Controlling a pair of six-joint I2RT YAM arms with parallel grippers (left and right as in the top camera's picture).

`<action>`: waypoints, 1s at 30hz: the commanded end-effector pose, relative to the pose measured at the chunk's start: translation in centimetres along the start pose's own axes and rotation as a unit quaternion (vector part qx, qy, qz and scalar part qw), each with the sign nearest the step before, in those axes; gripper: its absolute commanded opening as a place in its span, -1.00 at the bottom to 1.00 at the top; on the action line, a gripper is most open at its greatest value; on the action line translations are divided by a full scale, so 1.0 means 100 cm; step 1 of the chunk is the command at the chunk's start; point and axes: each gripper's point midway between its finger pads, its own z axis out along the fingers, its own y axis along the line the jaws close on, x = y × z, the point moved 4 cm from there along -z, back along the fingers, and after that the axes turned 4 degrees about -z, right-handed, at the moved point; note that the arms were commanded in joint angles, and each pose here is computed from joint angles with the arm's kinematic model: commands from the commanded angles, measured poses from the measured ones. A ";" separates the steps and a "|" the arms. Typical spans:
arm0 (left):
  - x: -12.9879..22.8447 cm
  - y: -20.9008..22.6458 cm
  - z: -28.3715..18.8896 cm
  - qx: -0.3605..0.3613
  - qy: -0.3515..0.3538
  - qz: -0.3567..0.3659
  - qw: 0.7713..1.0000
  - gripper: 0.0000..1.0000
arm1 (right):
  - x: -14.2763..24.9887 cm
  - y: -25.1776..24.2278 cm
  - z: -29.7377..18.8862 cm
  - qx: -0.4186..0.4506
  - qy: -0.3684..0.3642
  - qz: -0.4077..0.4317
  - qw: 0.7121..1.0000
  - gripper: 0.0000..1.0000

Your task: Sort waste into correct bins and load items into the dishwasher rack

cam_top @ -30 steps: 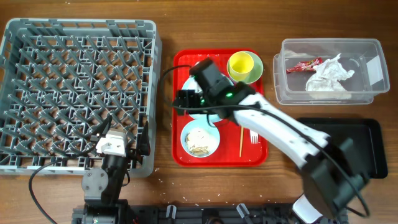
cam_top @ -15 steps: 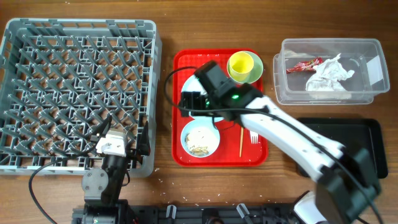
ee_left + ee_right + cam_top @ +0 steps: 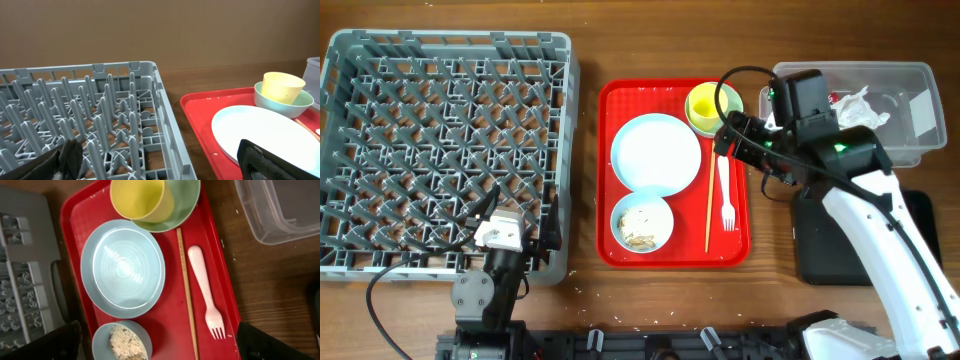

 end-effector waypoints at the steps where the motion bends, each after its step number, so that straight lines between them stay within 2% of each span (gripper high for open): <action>1: 0.002 -0.002 0.000 0.006 0.002 0.006 1.000 1.00 | -0.002 0.004 0.003 -0.005 0.005 0.001 1.000 1.00; 4: 0.002 -0.002 0.000 0.006 0.002 0.006 1.000 1.00 | -0.022 -0.003 -0.011 -0.002 -0.035 0.017 0.999 1.00; 9: 0.002 -0.002 0.000 0.006 0.002 0.006 1.000 1.00 | -0.052 -0.054 -0.032 0.086 -0.111 0.073 0.987 0.99; 25: 0.002 -0.002 0.000 0.007 0.002 0.006 1.000 1.00 | -0.056 -0.056 -0.032 0.086 -0.119 0.077 0.986 0.99; 26: -0.001 -0.007 0.000 0.025 -0.006 0.007 1.000 1.00 | -0.056 -0.056 -0.032 0.086 -0.119 0.077 0.986 0.99; 28: -0.012 -0.045 -0.008 0.170 -0.030 0.018 0.985 1.00 | -0.056 -0.056 -0.032 0.086 -0.119 0.077 0.986 1.00; 29: -0.008 -0.071 -0.021 0.279 -0.020 0.021 0.960 1.00 | -0.056 -0.056 -0.032 0.086 -0.119 0.077 0.986 0.99; 30: -0.010 -0.093 -0.038 0.377 -0.026 0.032 0.925 1.00 | -0.056 -0.056 -0.032 0.086 -0.119 0.077 0.986 0.99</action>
